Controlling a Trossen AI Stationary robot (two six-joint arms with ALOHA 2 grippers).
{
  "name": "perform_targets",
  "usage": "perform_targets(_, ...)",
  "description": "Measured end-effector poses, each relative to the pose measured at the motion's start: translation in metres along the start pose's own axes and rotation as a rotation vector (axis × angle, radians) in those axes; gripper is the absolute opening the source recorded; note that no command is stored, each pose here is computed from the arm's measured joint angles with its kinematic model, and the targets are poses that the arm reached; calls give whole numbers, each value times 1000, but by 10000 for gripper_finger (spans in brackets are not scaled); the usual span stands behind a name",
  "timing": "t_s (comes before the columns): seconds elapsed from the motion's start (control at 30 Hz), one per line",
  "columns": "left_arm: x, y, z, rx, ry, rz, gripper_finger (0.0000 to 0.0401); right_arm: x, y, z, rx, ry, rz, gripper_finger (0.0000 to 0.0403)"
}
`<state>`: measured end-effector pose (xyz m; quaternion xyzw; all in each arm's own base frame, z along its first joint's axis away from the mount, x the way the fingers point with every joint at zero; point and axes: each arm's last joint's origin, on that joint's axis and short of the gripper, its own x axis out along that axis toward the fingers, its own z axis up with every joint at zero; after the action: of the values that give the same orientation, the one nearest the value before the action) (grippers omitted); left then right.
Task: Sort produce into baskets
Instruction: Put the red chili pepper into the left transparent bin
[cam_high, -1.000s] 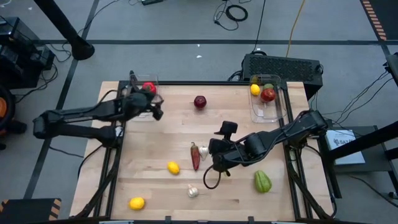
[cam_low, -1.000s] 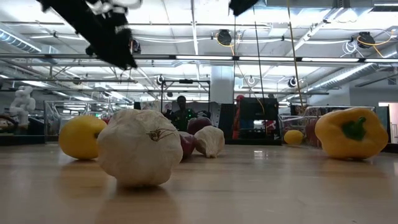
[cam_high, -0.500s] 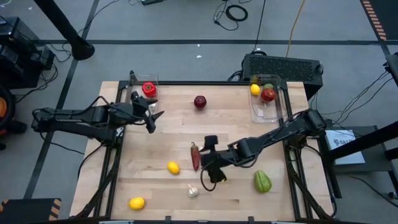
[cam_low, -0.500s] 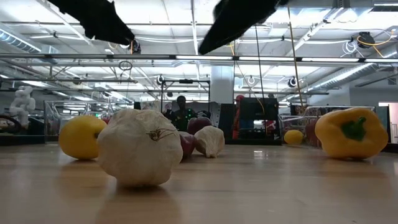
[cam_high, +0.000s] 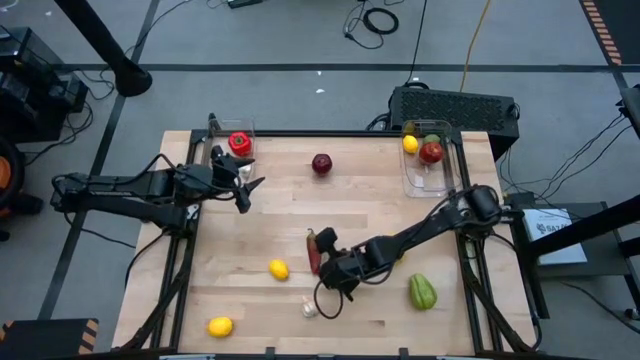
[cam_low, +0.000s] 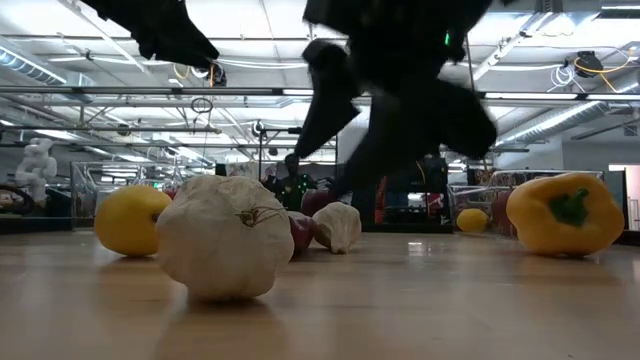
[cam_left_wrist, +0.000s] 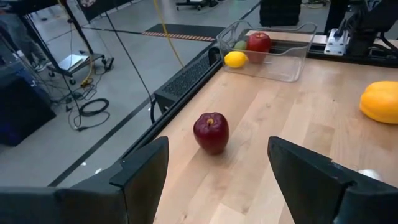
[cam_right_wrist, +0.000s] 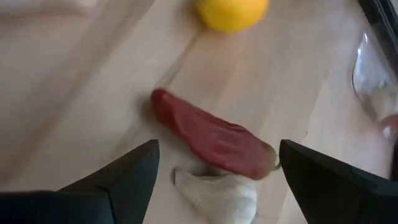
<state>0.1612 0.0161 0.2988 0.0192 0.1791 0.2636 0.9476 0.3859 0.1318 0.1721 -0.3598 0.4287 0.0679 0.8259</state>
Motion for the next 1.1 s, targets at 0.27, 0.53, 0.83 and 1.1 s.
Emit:
perform_targets(0.27, 0, 0, 0, 1, 4, 2, 281, 28, 12, 5, -143, 10, -30, 321)
perform_targets(0.53, 0, 0, -1, 22, 7, 2, 281, 49, 15, 10, -202, 25, -28, 313)
perform_targets(0.83, 0, 0, -1, 28, 6, 1, 281, 56, 9, 14, -171, 23, -38, 305)
perform_targets(1.1, 0, 0, -1, 28, 6, 1, 281, 57, 8, 13, -121, 28, -39, 217)
